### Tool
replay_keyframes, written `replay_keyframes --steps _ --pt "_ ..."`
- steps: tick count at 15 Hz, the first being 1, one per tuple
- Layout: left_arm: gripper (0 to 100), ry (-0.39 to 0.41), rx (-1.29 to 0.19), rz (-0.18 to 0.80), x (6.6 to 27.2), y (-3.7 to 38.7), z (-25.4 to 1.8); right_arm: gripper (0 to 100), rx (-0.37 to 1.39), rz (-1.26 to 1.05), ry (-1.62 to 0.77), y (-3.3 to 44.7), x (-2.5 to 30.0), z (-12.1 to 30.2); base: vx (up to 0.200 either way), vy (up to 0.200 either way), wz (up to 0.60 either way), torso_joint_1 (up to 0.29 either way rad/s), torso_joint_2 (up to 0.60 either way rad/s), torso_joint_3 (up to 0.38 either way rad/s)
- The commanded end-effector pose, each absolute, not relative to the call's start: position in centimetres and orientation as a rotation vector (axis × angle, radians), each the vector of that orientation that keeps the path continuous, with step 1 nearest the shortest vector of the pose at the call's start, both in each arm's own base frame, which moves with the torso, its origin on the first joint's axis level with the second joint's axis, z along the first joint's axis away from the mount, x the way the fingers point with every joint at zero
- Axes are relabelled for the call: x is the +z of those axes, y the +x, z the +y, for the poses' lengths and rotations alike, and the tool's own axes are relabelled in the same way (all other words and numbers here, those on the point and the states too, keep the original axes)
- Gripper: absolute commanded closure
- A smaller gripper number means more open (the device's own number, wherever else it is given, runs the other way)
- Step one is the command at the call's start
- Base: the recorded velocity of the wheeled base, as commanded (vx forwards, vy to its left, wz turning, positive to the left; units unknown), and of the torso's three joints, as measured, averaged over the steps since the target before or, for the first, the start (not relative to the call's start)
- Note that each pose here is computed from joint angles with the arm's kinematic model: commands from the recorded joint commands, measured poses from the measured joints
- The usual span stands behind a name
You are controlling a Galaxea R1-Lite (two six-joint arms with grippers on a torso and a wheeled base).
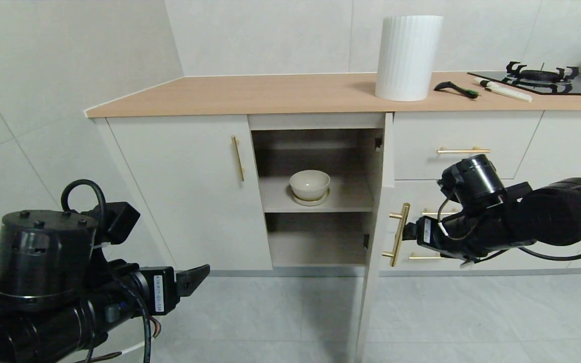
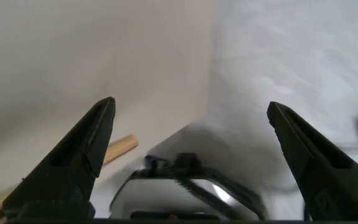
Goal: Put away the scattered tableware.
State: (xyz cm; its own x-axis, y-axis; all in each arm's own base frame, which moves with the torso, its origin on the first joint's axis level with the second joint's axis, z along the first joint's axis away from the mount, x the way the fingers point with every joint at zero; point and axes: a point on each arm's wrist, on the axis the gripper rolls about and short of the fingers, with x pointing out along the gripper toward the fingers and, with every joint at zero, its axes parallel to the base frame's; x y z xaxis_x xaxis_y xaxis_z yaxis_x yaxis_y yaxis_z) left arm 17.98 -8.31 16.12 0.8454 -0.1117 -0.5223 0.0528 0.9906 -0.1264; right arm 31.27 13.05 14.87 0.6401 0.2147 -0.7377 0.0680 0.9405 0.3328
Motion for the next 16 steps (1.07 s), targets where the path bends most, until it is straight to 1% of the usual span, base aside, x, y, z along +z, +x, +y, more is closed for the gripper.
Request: replay_keyframes --steps 1,6,9,13,16 --pt "0 -0.110 -0.086 0.554 16.2 18.1 -8.3 0 0.128 0.872 0.321 33.3 14.3 15.2 0.000 0.000 0.00 0.000 0.00 0.000" --pt "0 -0.108 -0.085 0.554 16.2 18.1 -8.3 0 0.149 0.870 0.313 36.0 12.8 17.3 0.000 0.000 0.00 0.000 0.00 0.000" --pt "0 -0.108 -0.084 0.552 16.2 18.0 -8.3 0 0.148 0.883 0.308 36.3 11.9 17.9 0.000 0.000 0.00 0.000 0.00 0.000" --pt "0 -0.105 -0.085 0.553 16.2 18.0 -8.3 0 0.163 0.853 0.316 36.4 12.0 18.3 0.000 0.000 0.00 0.000 0.00 0.000" --pt "0 -0.105 -0.085 0.553 16.2 18.0 -8.3 0 0.170 0.846 0.320 36.4 12.0 18.5 0.200 0.000 0.00 0.001 0.00 0.001"
